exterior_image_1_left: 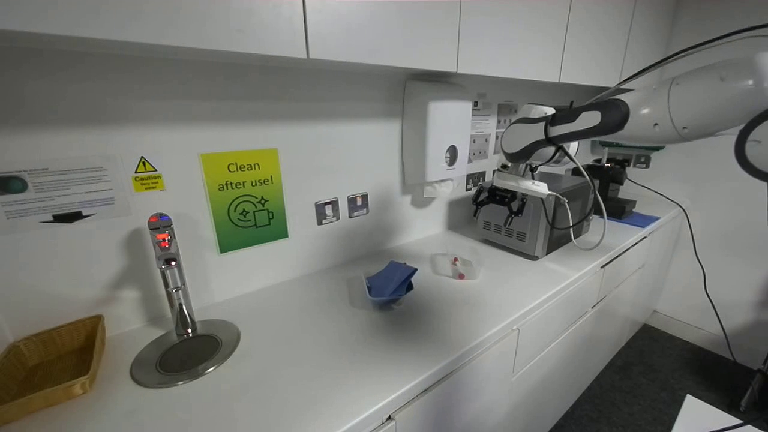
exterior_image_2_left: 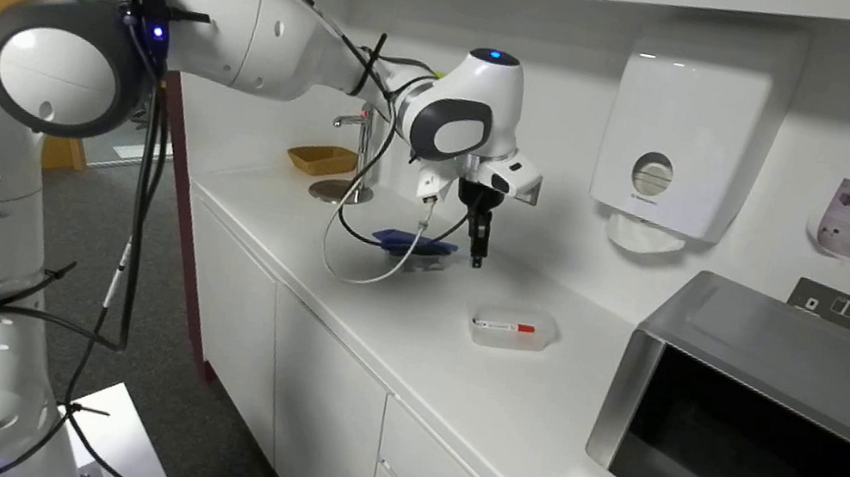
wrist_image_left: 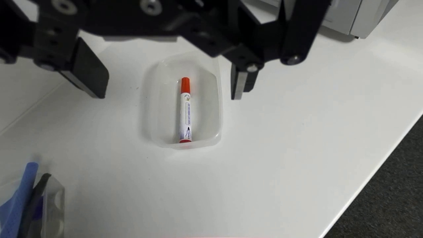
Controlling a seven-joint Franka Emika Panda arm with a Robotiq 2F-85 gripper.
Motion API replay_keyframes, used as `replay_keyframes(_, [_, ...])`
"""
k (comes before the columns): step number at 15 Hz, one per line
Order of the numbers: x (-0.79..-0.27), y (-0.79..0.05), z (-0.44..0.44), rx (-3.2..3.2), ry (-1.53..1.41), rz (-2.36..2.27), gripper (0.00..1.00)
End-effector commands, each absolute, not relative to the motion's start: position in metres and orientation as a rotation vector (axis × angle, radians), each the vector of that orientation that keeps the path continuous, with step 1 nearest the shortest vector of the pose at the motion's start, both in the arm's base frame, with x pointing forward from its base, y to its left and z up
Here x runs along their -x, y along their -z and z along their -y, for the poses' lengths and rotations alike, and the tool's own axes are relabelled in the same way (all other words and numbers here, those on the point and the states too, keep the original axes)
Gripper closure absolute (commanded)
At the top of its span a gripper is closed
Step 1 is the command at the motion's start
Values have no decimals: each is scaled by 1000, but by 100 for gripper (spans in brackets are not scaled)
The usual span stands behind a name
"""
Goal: Remove the marker from the container
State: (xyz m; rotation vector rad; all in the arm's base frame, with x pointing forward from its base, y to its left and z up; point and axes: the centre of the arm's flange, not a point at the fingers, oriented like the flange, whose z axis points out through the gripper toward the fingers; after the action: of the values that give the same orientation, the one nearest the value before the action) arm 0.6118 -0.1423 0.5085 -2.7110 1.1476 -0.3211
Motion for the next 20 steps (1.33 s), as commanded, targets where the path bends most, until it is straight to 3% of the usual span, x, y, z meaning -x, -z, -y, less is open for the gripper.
replay_keyframes(1, [-650,-522,161,2664,237,-1230,0])
replay_keyframes(20, [-734,-438,185,2756,73,-1320,0])
